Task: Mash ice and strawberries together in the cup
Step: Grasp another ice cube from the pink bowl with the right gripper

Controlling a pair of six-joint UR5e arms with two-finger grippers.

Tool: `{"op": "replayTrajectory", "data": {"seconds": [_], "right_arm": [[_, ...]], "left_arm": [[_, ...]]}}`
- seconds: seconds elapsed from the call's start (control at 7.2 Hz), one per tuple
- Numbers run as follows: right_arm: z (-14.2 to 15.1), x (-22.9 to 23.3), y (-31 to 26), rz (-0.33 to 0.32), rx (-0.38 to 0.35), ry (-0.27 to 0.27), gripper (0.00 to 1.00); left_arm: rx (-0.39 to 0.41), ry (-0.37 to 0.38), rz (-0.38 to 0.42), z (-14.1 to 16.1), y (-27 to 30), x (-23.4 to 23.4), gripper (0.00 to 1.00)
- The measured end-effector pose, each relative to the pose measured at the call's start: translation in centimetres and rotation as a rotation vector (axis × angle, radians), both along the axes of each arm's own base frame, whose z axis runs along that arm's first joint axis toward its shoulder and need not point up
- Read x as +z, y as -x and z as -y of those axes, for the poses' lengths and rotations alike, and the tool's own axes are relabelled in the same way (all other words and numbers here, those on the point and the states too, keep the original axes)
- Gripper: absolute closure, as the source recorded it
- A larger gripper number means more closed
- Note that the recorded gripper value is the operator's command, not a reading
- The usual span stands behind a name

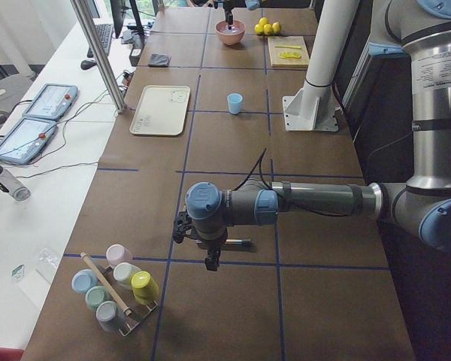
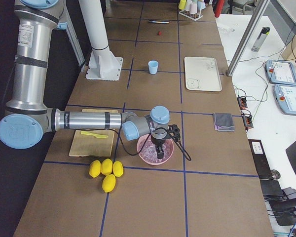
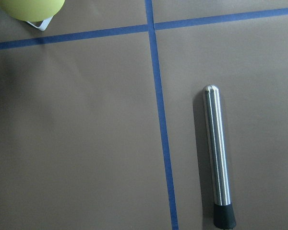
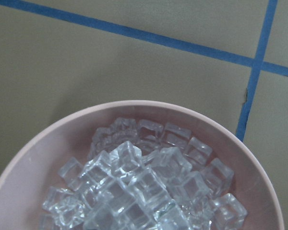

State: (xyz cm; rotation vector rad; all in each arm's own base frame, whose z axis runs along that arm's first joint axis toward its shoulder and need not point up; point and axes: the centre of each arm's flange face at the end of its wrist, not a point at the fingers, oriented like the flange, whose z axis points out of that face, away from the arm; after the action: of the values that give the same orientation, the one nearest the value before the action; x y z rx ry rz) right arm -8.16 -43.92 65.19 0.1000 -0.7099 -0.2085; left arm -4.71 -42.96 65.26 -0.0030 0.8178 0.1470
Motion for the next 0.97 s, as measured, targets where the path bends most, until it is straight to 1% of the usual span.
{"op": "replayTrajectory", "data": {"seconds": [0.14,0.28,0.42,0.56,0.97], "right_arm": [[0.0,0.3,0.0,-0.001,-0.001,0.001,0.31],[0.0,0.4,0.0,-0.001,-0.002,0.003,0.61],[-0.1,0.5,0.0,-0.001,-0.004,0.003,0.84],[-0.1,0.4,0.0,0.001,-0.008,-0.002,0.9],[0.1,-0.6,0.1,0.014,-0.013,-0.021,0.9]], "left_arm": [[0.0,0.0,0.0,0.0,0.0,0.0,0.0],[0.0,0.0,0.0,0.0,0.0,0.0,0.0],[0.0,0.0,0.0,0.0,0.0,0.0,0.0],[0.0,0.0,0.0,0.0,0.0,0.0,0.0],[0.0,0.0,0.0,0.0,0.0,0.0,0.0]]}}
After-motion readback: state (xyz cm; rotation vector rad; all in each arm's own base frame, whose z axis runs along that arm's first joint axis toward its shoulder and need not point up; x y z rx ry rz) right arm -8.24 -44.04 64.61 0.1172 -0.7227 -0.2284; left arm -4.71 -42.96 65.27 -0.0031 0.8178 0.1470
